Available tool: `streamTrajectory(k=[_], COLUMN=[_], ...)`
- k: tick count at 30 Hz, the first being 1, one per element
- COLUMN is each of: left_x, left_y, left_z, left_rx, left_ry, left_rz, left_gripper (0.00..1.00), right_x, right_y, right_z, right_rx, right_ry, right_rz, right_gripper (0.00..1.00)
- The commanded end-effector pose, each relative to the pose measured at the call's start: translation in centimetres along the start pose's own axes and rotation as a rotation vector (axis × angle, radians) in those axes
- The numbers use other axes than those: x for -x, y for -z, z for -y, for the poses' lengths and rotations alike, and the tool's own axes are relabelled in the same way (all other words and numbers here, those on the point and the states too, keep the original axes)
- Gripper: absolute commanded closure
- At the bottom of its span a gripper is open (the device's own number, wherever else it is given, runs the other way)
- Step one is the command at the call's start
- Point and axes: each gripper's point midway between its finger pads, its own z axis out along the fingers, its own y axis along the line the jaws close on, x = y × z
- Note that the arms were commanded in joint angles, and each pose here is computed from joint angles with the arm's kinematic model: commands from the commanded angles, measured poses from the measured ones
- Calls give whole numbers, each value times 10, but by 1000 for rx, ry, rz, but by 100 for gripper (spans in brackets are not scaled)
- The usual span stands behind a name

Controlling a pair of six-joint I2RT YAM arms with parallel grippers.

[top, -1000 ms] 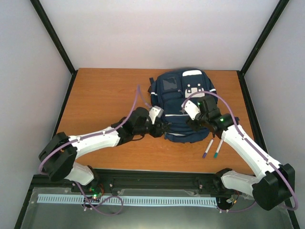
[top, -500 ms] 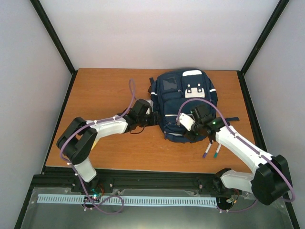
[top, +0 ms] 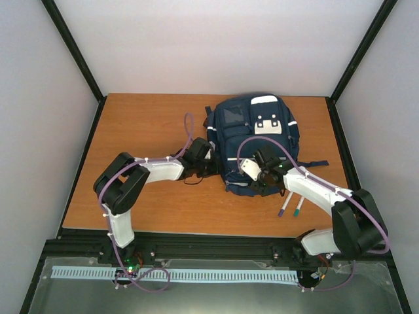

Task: Pack the student bag
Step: Zip the student bag at the center of the board.

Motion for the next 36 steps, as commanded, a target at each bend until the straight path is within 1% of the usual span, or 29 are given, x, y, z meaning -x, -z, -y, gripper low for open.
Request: streamTrajectory(k=[1,4,5,11,18,21,24,27,30,34,36], left_x=[16,15,15,11,9,8,5,5,5,9,9], left_y=[-6,-8,-8,3,10,6,0,-6,-9,-8,-8], left_z=[13,8,7,4,7,11,16,21,27,30,30], left_rx=[-27,-14,-13,-19,-40,-62,-95,-113,-122,-123,-123], left_ry=[3,12,15,20,16,18,26,27,21,17,15], left_rz=[18,20,22,47,54,41,20,11,11,22,23], left_gripper=[79,95,99,99,99,99,99,99,99,99,99], right_x=[7,11,13,23,27,25,25,27,26,33,38], right_y=[-9,-14,-15,-24,-30,-25,-11,12,31,46,50], right_z=[25,34,37,60,88,96,93,82,62,18,2], right_rx=[-110,-141,-149,-210,-257,-274,-262,-221,-136,72,147], right_ry=[1,3,1,-11,-61,-83,-103,-135,-144,-113,-114], right_rz=[-13,-21,-23,-38,-50,-52,-36,5,32,99,125], right_gripper=[50,51,51,52,53,53,52,48,45,44,45])
